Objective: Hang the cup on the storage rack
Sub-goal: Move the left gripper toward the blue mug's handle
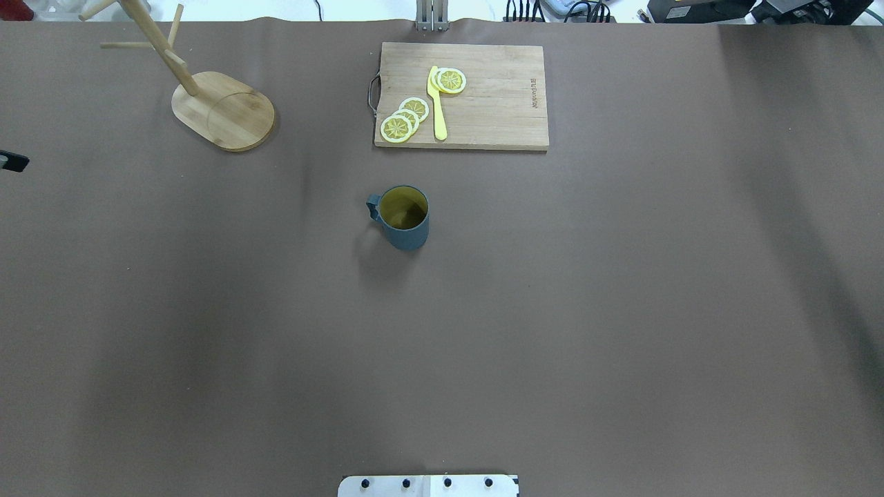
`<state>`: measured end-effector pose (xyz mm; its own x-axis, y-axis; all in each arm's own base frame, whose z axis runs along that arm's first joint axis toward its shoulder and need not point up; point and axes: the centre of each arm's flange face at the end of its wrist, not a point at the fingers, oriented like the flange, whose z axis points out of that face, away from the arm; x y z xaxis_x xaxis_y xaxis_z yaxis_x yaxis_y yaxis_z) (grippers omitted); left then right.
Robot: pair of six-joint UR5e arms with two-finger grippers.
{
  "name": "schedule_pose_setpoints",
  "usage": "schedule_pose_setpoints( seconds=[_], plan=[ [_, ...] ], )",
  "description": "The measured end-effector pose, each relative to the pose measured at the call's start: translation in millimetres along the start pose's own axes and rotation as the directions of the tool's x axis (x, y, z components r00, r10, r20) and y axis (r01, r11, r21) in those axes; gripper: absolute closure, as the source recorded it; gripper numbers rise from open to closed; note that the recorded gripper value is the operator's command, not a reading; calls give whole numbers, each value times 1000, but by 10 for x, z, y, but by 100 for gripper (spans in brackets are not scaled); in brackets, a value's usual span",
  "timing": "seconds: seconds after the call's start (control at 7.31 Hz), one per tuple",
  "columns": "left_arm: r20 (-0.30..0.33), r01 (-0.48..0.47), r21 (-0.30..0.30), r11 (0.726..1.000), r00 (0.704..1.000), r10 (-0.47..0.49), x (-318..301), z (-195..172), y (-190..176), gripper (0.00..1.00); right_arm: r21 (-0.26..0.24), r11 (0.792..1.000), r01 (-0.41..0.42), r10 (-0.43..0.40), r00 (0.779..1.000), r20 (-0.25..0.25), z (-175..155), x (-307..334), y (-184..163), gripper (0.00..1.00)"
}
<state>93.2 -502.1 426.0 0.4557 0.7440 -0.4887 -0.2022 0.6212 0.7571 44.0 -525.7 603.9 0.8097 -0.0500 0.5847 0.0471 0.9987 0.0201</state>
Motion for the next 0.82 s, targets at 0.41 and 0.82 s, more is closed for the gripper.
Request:
schedule_pose_setpoints(
  seconds=[0.41,0.82],
  plan=[
    [-52,-116,29,993,992,118,153,579,-724,7,-1,1000,18,-17,999,38,30,631,653,0],
    [-17,-194,83,978,980,196,728,1209,-1265,6,-4,1000,-6,6,998,64,50,676,869,0]
  ],
)
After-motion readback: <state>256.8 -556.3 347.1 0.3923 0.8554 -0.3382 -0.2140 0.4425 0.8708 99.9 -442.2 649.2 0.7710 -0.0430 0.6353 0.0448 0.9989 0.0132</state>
